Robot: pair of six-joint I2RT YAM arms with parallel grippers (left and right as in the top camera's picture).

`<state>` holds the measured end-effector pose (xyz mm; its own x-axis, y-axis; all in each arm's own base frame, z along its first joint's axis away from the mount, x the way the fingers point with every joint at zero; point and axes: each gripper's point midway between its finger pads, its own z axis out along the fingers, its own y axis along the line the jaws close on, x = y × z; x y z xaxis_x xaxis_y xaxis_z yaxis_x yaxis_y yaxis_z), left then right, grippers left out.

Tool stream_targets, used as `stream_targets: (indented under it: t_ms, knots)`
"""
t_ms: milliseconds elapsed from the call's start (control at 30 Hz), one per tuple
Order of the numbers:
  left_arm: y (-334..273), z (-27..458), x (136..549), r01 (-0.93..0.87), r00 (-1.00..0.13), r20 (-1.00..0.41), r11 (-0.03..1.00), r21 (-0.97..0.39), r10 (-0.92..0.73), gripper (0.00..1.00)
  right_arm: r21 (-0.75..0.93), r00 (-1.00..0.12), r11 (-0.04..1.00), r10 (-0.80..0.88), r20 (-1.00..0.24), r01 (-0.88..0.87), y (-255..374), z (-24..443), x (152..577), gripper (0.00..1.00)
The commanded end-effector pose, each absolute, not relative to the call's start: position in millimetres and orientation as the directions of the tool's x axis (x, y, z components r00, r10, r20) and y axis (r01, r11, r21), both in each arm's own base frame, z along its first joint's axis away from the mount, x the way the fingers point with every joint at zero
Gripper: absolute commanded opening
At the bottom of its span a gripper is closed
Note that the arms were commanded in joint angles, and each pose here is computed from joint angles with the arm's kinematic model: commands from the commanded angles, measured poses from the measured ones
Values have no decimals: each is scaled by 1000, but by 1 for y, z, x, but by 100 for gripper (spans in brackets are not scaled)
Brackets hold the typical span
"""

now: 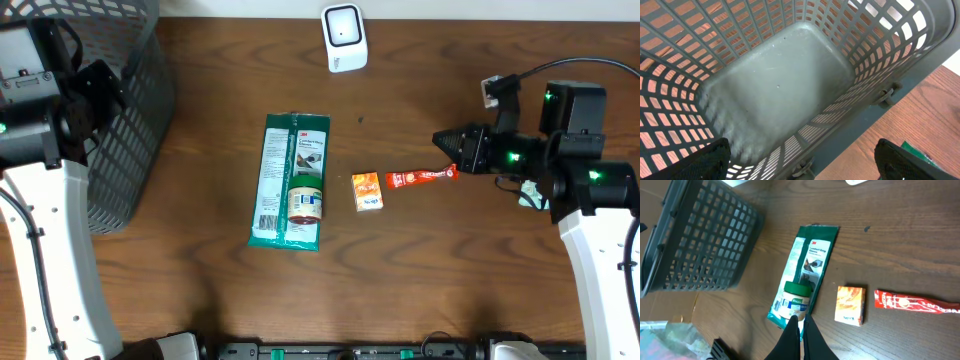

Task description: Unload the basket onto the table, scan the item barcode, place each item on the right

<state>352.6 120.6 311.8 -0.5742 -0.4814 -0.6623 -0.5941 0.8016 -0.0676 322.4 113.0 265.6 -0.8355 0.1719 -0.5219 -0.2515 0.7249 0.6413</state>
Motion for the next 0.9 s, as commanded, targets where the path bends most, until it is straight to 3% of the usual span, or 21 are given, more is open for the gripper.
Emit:
stream_targets:
  t_ms: [0,467,867]
  knots:
    - [124,315,351,-599,-570,-671,799,-55,-474,92,642,-826,715,162,-539,-279,112,271,323,1]
    - [124,315,351,-599,-570,-671,799,-55,-474,92,648,-829,706,157,-537,-286,114,272,321,1]
    - [124,315,351,-599,-570,-671,799,-55,-474,92,683,-805,553,38,-592,-476,138,280,311,1]
